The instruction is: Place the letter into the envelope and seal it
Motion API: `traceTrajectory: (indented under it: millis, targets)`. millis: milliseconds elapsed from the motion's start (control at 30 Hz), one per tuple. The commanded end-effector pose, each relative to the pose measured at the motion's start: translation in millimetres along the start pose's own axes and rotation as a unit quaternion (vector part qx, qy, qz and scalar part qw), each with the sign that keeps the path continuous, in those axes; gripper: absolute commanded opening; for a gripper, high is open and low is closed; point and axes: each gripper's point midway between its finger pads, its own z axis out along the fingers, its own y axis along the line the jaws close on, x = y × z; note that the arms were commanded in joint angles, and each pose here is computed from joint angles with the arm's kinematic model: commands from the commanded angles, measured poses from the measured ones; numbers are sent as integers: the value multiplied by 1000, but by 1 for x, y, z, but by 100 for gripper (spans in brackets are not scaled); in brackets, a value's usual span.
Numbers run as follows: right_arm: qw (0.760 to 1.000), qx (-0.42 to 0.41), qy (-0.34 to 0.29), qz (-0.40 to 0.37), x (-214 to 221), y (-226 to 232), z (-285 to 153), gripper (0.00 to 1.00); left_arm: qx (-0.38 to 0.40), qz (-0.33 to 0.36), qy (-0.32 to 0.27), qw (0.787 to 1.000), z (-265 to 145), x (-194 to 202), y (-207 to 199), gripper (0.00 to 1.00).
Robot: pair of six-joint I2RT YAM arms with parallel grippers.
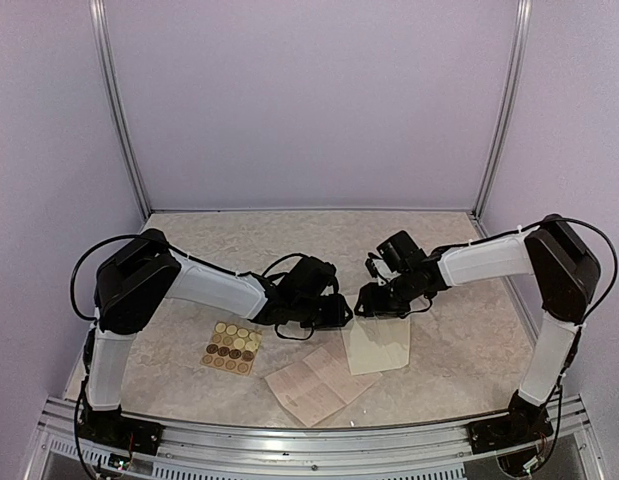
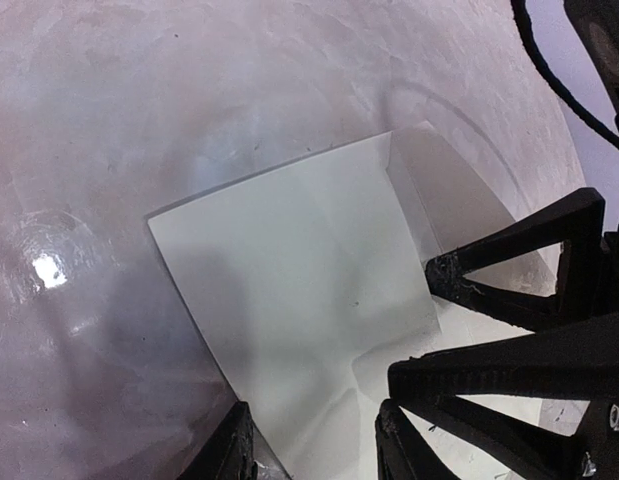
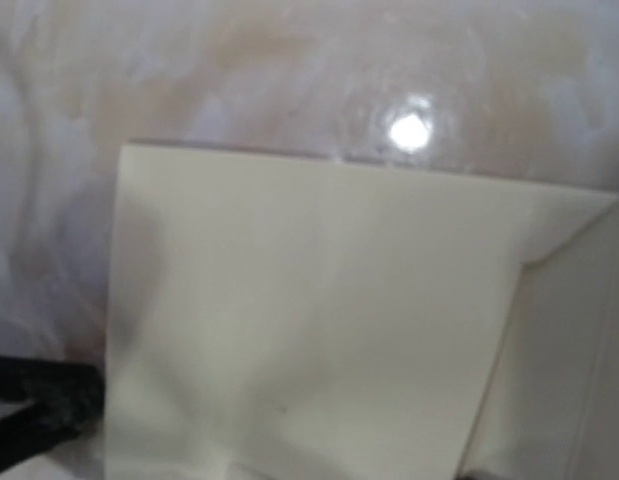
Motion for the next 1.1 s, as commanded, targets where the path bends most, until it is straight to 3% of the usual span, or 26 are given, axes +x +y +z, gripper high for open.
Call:
traceTrajectory:
  millis: [0, 133, 233, 400, 533, 767, 1067]
  targets:
    - [999, -26, -27, -15, -14, 19, -26, 64, 0, 5, -5, 1000, 2, -1, -2, 39]
    - [998, 2, -51, -25, -17, 13, -62, 74, -5, 10, -63, 998, -37, -32, -14, 41]
    - [997, 21, -67, -22, -14, 3, -89, 80, -14, 15, -90, 996, -67, -43, -14, 49]
    - [997, 31, -66, 20, 5, -32, -100, 81, -20, -2, -110, 994, -119, -44, -7, 59]
    - [996, 24, -63, 55, 19, -52, -97, 80, -17, -31, -112, 993, -152, -27, 7, 62]
    - [996, 9, -41, 77, 38, -58, -79, 74, -13, -72, -117, 990, -191, -3, 25, 64]
    - [996, 6, -24, 83, 44, -62, -57, 58, 1, -112, -73, 991, -201, 38, 34, 64]
